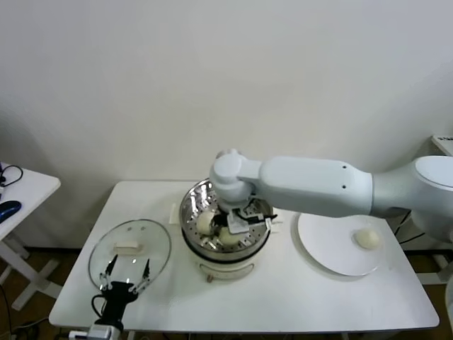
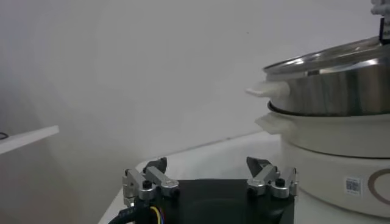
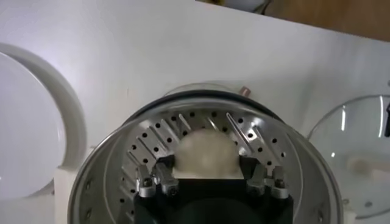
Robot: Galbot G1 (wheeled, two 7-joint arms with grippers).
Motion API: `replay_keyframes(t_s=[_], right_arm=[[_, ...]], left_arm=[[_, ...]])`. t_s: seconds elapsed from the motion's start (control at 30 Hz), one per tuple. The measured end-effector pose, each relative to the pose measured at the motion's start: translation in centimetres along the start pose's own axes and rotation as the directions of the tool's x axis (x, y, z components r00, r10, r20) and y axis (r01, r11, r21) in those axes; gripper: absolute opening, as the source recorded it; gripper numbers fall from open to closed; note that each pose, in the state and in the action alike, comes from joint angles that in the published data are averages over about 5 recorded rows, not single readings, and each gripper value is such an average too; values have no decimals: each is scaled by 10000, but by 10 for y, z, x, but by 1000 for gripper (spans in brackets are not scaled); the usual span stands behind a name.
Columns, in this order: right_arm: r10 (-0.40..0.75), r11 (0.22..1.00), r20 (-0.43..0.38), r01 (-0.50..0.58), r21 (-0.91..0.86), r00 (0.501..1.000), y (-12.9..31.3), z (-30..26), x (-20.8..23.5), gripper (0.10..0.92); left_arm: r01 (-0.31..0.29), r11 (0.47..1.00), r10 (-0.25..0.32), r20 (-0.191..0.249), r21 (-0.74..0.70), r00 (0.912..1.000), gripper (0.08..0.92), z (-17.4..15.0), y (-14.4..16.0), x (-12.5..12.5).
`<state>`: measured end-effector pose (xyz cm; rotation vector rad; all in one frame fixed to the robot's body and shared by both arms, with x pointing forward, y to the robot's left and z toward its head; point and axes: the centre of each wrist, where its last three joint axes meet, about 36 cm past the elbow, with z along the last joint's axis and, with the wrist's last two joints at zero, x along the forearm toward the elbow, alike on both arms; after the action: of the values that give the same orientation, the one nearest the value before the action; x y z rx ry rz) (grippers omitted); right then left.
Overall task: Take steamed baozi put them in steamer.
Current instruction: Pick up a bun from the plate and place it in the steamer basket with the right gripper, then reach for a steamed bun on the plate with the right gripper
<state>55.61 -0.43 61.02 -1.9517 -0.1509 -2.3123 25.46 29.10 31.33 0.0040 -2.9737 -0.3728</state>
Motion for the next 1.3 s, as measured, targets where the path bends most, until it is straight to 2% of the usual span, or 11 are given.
replay_keyframes(t_s=[0.7, 0.93, 1.3], right_arm=[[35, 9991, 202, -43, 418, 9998, 0, -7, -17, 706], [144, 9986, 209, -154, 515, 9997, 1, -7, -18, 816], [253, 9981, 31, -254, 568, 9997, 6, 0, -8, 823]], left_arm=[[-8, 10000, 8, -13, -60, 10000, 823, -2, 0, -4], [-1, 10000, 1, -15, -63, 10000, 823, -1, 1, -4], [27, 10000, -26, 22, -66, 10000, 823, -3, 2, -4]])
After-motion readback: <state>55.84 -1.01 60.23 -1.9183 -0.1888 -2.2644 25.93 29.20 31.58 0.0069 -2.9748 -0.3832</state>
